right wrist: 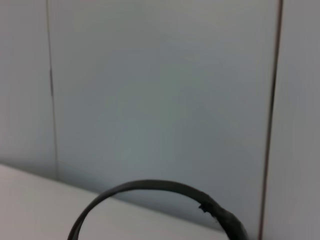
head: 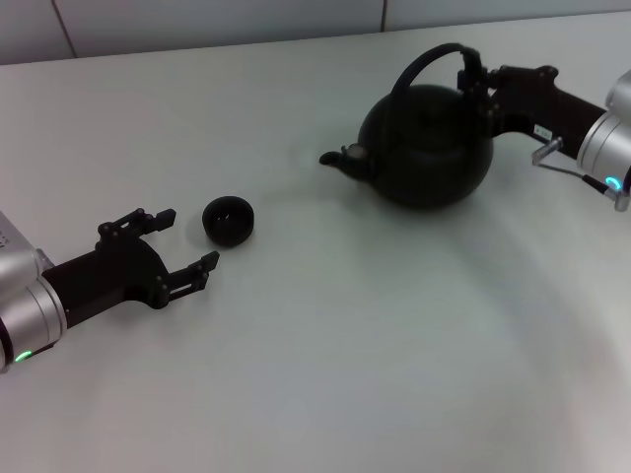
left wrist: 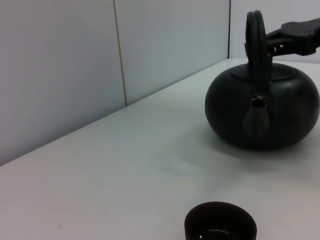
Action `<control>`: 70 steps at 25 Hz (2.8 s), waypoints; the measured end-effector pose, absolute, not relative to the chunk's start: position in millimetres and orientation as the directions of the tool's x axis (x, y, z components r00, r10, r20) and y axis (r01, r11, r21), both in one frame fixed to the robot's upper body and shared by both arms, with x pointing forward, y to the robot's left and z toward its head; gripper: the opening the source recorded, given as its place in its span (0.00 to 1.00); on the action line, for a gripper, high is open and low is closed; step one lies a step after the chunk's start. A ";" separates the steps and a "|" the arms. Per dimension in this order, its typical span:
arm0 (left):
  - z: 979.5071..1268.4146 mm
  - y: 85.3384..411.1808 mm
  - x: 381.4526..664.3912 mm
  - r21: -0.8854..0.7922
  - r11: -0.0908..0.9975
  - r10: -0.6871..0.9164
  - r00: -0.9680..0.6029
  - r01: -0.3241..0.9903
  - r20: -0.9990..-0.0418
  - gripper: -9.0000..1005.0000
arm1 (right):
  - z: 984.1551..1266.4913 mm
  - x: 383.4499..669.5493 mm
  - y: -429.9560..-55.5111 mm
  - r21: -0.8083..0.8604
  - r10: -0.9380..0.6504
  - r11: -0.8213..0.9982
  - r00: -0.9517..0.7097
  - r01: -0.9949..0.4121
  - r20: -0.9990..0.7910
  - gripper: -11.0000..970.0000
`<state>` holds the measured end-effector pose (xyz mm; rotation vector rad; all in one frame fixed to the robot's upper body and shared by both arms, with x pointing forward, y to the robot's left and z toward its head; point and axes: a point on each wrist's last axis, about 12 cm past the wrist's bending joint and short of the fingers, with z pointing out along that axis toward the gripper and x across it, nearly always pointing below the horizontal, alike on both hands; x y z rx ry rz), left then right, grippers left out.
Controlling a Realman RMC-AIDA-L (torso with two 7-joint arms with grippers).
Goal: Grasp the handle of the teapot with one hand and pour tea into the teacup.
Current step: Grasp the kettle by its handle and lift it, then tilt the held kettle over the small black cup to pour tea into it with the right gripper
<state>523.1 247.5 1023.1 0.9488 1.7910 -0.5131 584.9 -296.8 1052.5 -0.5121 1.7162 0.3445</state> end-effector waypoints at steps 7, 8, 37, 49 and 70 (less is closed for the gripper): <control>1023.1 247.7 523.1 0.080 0.601 0.370 -0.188 0.795 -0.910 0.79 | 1060.2 584.0 -300.8 -0.056 -0.111 0.868 -0.084 -0.493 -0.990 0.10; 1023.3 247.8 523.2 0.080 0.601 0.370 -0.188 0.795 -0.910 0.79 | 1061.8 585.2 -300.0 -0.058 -0.111 0.866 -0.078 -0.497 -0.991 0.10; 1032.0 246.3 522.3 0.104 0.575 0.402 -0.170 0.812 -0.899 0.79 | 1104.2 637.4 -235.9 -0.392 -0.403 0.652 0.141 -0.649 -0.904 0.10; 1032.5 245.1 523.7 0.105 0.572 0.403 -0.168 0.813 -0.900 0.79 | 1110.7 639.9 -223.2 -0.470 -0.458 0.571 0.214 -0.674 -0.863 0.10; 1032.2 244.5 523.7 0.103 0.572 0.402 -0.169 0.814 -0.900 0.79 | 1117.0 644.1 -205.7 -0.540 -0.517 0.479 0.275 -0.692 -0.811 0.10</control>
